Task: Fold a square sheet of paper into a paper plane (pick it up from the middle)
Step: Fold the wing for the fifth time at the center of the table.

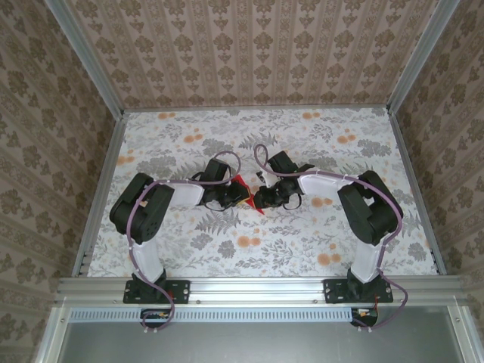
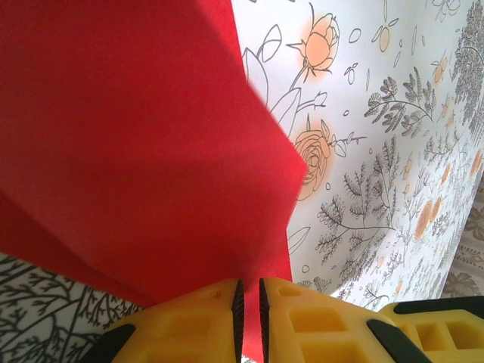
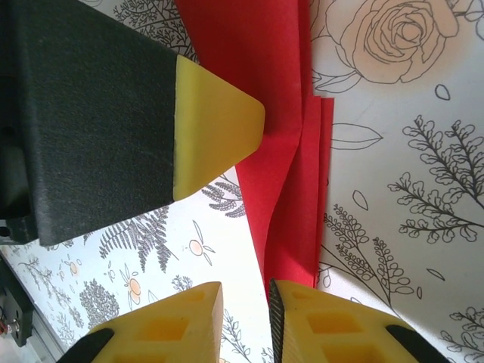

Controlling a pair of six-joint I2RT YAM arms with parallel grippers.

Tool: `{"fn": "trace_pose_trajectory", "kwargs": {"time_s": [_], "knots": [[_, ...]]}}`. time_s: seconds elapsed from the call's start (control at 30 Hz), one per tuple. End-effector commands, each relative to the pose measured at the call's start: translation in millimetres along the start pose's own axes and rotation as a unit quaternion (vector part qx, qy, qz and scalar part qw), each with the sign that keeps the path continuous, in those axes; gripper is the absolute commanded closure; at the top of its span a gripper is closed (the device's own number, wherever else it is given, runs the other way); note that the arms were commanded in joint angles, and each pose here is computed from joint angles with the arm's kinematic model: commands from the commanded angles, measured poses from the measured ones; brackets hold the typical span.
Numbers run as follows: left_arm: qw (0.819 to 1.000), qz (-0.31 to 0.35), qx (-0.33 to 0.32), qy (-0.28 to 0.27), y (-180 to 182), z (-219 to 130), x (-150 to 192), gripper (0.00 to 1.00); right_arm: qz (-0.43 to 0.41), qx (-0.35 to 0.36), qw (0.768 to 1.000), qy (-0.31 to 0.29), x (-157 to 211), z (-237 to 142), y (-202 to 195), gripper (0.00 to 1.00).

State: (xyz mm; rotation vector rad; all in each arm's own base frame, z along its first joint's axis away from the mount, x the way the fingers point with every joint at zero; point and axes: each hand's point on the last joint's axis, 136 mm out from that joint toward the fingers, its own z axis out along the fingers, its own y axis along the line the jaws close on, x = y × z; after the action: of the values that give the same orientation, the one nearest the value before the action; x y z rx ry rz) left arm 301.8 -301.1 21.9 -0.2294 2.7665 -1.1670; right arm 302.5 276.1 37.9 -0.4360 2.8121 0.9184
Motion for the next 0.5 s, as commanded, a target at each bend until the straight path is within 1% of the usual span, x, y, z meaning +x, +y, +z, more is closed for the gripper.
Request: {"fn": "trace_pose_trajectory", "kwargs": {"time_s": [0.0, 0.23, 0.47], "knots": [[0.998, -0.023, -0.064, 0.007, 36.4, 6.0, 4.9, 0.83, -0.011, 0.008, 1.0, 0.019, 7.7, 8.8, -6.2, 0.74], [0.997, -0.027, -0.065, 0.01, 37.7, 6.4, 6.0, 0.83, -0.024, 0.035, 0.999, 0.024, 8.3, 15.4, -15.3, 0.73], [0.997, -0.03, -0.065, 0.011, 38.1, 5.9, 6.0, 0.82, -0.055, 0.05, 0.997, 0.022, 6.4, 17.4, -16.1, 0.75]]}}
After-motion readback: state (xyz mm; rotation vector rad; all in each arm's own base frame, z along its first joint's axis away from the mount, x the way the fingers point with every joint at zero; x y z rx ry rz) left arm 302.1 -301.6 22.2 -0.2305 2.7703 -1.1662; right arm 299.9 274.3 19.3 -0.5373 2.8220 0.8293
